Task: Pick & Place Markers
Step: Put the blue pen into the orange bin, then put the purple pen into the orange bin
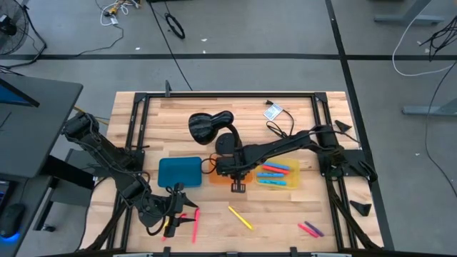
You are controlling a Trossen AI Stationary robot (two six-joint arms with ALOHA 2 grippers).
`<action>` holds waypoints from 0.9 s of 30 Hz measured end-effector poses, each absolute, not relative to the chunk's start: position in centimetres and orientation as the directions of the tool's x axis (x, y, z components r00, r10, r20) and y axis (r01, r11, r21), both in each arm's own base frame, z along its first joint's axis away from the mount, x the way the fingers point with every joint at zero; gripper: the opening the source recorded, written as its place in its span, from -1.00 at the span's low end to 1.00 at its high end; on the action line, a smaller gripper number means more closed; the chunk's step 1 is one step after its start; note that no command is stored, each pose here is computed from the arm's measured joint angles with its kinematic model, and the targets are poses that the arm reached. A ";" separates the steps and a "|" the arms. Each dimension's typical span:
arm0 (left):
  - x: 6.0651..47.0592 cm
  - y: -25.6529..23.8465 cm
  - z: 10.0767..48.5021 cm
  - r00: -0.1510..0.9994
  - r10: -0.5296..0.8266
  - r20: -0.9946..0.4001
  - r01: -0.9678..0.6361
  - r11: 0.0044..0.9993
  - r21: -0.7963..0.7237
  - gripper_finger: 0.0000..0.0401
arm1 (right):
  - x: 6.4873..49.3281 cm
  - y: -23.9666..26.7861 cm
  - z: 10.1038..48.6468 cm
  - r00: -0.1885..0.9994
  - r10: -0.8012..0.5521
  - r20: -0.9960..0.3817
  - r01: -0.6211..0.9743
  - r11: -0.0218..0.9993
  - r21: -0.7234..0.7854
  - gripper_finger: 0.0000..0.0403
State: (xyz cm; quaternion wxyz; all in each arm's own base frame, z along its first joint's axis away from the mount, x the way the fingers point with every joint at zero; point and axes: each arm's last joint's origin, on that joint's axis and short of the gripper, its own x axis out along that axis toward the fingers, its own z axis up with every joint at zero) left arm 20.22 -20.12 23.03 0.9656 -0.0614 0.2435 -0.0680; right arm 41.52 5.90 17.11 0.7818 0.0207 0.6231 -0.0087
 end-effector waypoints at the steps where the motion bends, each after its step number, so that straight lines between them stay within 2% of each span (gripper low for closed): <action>1: 20.2 -20.1 23.0 0.872 -0.161 -0.462 0.101 0.983 -0.152 0.11 | 41.5 5.9 17.0 0.216 0.011 -0.976 0.040 0.999 0.020 -0.92; 5: 20.2 -20.1 23.0 0.872 -0.161 -0.462 0.101 0.983 -0.152 0.11 | 41.5 5.9 17.1 0.220 0.014 -0.975 0.039 0.999 0.023 -0.80; 17: 20.2 -20.1 23.0 0.872 -0.161 -0.463 0.102 0.983 -0.151 0.11 | 41.5 5.9 17.1 0.219 0.013 -0.976 0.054 0.998 0.026 -0.23; 21: 20.2 -20.1 23.0 0.872 -0.162 -0.463 0.102 0.983 -0.151 0.11 | 41.5 5.9 17.1 0.219 0.013 -0.976 0.050 0.998 0.025 -0.16; 27: 20.2 -20.1 23.0 0.872 -0.161 -0.463 0.102 0.983 -0.151 0.11 | 41.4 5.7 17.1 0.208 0.011 -0.978 0.044 0.999 0.021 -0.14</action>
